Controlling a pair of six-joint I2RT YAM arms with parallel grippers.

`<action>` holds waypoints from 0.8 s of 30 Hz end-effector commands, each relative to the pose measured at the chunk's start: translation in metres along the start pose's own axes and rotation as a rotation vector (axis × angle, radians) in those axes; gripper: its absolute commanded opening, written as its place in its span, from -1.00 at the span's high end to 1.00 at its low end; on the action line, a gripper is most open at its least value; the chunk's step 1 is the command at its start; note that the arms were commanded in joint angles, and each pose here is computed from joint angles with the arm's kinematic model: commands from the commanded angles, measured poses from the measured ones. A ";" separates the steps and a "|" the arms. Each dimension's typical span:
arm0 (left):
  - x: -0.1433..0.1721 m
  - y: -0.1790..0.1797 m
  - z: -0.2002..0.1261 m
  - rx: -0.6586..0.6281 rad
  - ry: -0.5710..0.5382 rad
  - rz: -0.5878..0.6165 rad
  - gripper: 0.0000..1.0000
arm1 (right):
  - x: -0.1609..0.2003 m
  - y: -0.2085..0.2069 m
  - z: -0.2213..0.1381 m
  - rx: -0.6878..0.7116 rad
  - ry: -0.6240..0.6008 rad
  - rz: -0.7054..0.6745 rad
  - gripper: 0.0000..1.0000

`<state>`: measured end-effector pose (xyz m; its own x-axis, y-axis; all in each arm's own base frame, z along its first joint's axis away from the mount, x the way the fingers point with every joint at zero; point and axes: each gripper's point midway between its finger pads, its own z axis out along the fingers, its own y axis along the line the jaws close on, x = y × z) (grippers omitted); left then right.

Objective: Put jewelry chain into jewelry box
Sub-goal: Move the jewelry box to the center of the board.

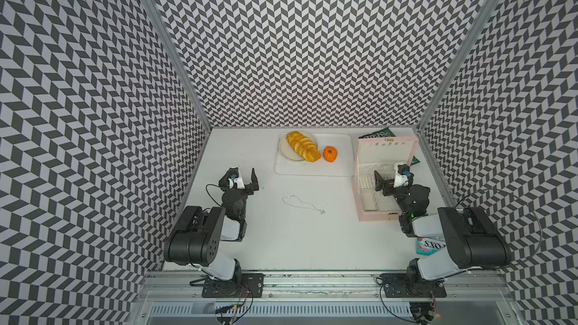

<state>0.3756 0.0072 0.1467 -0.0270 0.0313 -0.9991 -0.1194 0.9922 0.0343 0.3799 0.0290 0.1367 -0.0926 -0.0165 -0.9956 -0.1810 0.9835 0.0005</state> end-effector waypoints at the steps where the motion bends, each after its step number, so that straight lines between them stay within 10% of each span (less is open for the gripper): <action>1: -0.006 0.000 -0.001 -0.002 -0.028 -0.002 -1.00 | -0.014 -0.004 0.002 0.014 -0.047 0.002 -1.00; 17: -0.002 0.004 0.009 0.039 0.008 -0.032 -1.00 | -0.014 -0.003 0.003 0.013 -0.047 0.002 -1.00; 24: -0.038 0.022 0.003 -0.095 -0.011 -0.057 -1.00 | -0.052 -0.029 -0.019 0.234 -0.096 0.106 -1.00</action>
<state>0.3768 0.0209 0.1568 -0.0466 -0.0044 -0.9989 -0.1498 0.9887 0.0027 0.3736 0.0195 0.1570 -0.0651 0.0085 -0.9978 -0.0830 0.9964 0.0139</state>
